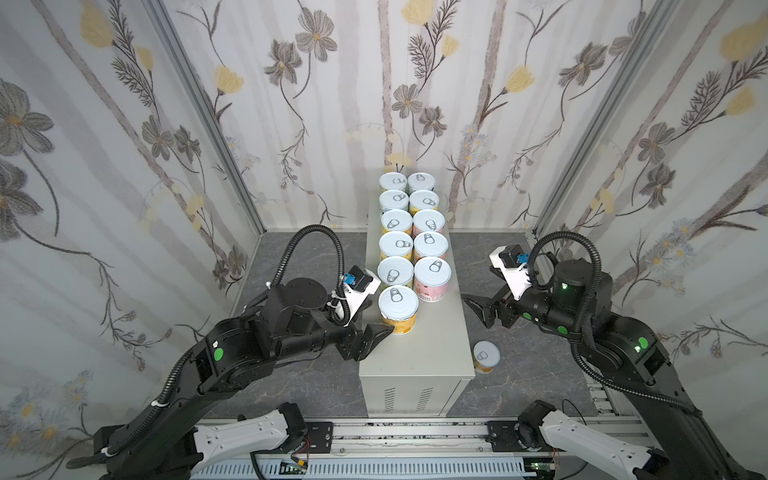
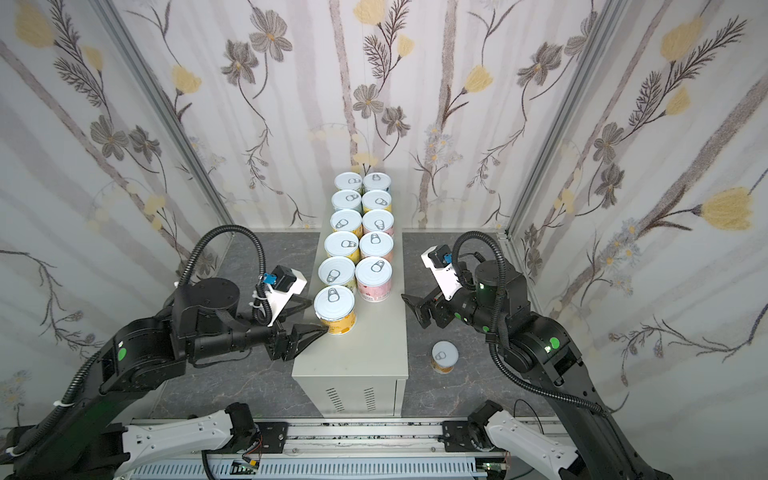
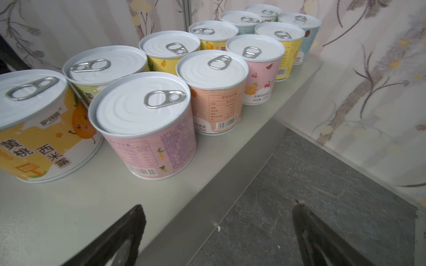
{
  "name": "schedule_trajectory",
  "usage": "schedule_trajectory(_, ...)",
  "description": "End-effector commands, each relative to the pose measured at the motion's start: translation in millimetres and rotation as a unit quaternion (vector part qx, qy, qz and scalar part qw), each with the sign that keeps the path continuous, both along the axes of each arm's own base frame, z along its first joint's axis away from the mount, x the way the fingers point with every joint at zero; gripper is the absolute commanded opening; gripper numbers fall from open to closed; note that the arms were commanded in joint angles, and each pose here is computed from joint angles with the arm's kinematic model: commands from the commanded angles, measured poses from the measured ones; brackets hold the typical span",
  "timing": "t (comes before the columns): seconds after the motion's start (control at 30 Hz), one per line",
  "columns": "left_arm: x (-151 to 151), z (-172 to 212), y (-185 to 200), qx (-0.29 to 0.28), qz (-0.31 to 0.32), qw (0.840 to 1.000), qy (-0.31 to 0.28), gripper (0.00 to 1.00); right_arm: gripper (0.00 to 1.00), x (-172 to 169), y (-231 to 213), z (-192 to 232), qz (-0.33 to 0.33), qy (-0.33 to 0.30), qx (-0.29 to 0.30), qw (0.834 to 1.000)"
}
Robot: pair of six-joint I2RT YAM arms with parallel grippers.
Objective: Place and organize the canned foods onto the counter
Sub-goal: 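Open and raise the left gripper while lowering the right gripper toward the floor can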
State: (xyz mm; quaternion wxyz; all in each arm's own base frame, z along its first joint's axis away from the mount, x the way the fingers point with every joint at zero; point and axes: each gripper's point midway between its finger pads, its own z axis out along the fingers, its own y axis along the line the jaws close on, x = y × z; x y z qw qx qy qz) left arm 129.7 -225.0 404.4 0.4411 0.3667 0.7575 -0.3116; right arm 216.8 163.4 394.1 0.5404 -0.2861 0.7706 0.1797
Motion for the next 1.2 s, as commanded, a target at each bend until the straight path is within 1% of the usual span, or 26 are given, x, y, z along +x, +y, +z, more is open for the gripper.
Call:
schedule_trajectory(0.0,2.4,31.2,15.5,-0.044,0.028,0.998,-0.037,0.82,1.00,21.0,-56.9,-22.6,-0.182,0.035,0.014,0.983)
schedule_trajectory(0.07,3.7,42.2,27.2,-0.057,0.046,0.995,-0.061,0.87,1.00,28.3,-92.5,-59.5,-0.278,0.092,0.023,0.956)
schedule_trajectory(0.1,6.8,47.8,33.8,-0.062,0.061,0.993,-0.075,0.92,1.00,28.5,-105.0,-87.9,-0.307,0.138,0.027,0.941)
schedule_trajectory(0.17,16.2,56.5,45.5,-0.067,0.099,0.988,-0.097,0.99,1.00,24.2,-115.8,-142.5,-0.333,0.221,0.044,0.916)
schedule_trajectory(0.2,22.1,61.8,51.7,-0.070,0.123,0.984,-0.107,1.00,1.00,19.2,-118.6,-168.7,-0.343,0.256,0.053,0.902)
schedule_trajectory(0.23,28.2,66.8,57.9,-0.074,0.148,0.980,-0.114,1.00,1.00,14.4,-118.8,-187.4,-0.346,0.280,0.058,0.893)
schedule_trajectory(0.27,36.2,71.9,65.2,-0.077,0.180,0.973,-0.122,1.00,1.00,8.8,-117.5,-204.4,-0.349,0.302,0.064,0.885)
schedule_trajectory(0.33,52.8,79.2,84.8,-0.078,0.255,0.954,-0.140,1.00,1.00,2.7,-108.0,-218.7,-0.335,0.324,0.089,0.880)
schedule_trajectory(0.4,66.8,84.7,107.2,-0.079,0.332,0.926,-0.161,1.00,1.00,0.0,-103.6,-227.5,-0.341,0.343,0.115,0.868)
schedule_trajectory(0.43,69.8,86.6,112.6,-0.080,0.349,0.918,-0.171,1.00,1.00,-5.8,-103.9,-246.9,-0.349,0.365,0.109,0.856)
schedule_trajectory(0.47,71.8,87.0,115.7,-0.079,0.359,0.912,-0.180,1.00,1.00,-8.3,-103.1,-258.2,-0.355,0.377,0.111,0.848)
schedule_trajectory(0.57,74.1,93.7,119.1,-0.092,0.371,0.902,-0.202,1.00,1.00,-10.5,-94.5,-285.7,-0.352,0.393,0.127,0.840)
schedule_trajectory(0.67,75.6,100.5,121.2,-0.098,0.379,0.894,-0.217,1.00,1.00,-5.7,-85.0,-289.4,-0.349,0.385,0.122,0.846)
schedule_trajectory(0.7,76.6,102.3,122.1,-0.098,0.384,0.891,-0.222,1.00,1.00,-5.7,-81.4,-293.4,-0.350,0.387,0.118,0.845)
schedule_trajectory(0.8,80.4,101.8,118.3,-0.091,0.387,0.889,-0.229,1.00,1.00,-9.1,-70.5,-304.9,-0.353,0.393,0.097,0.843)
schedule_trajectory(0.9,86.8,98.7,116.7,-0.078,0.399,0.881,-0.240,1.00,1.00,-12.7,-66.9,-314.6,-0.365,0.396,0.074,0.839)
schedule_trajectory(1.0,96.0,98.1,123.5,-0.062,0.430,0.866,-0.247,1.00,1.00,-17.8,-73.2,-325.0,-0.383,0.401,0.037,0.832)
schedule_trajectory(1.07,106.9,96.5,132.2,-0.046,0.461,0.853,-0.242,1.00,1.00,-19.6,-72.6,-330.5,-0.385,0.404,0.024,0.830)
schedule_trajectory(1.1,113.5,94.8,134.9,-0.045,0.470,0.850,-0.235,1.00,1.00,-19.5,-72.1,-331.3,-0.387,0.403,0.019,0.829)
schedule_trajectory(1.13,119.8,93.2,136.3,-0.048,0.473,0.849,-0.230,1.00,1.00,-20.2,-72.2,-332.3,-0.390,0.402,0.012,0.829)
schedule_trajectory(1.17,128.7,89.4,136.3,-0.053,0.471,0.852,-0.222,1.00,1.00,-21.2,-73.7,-333.4,-0.396,0.399,0.002,0.827)
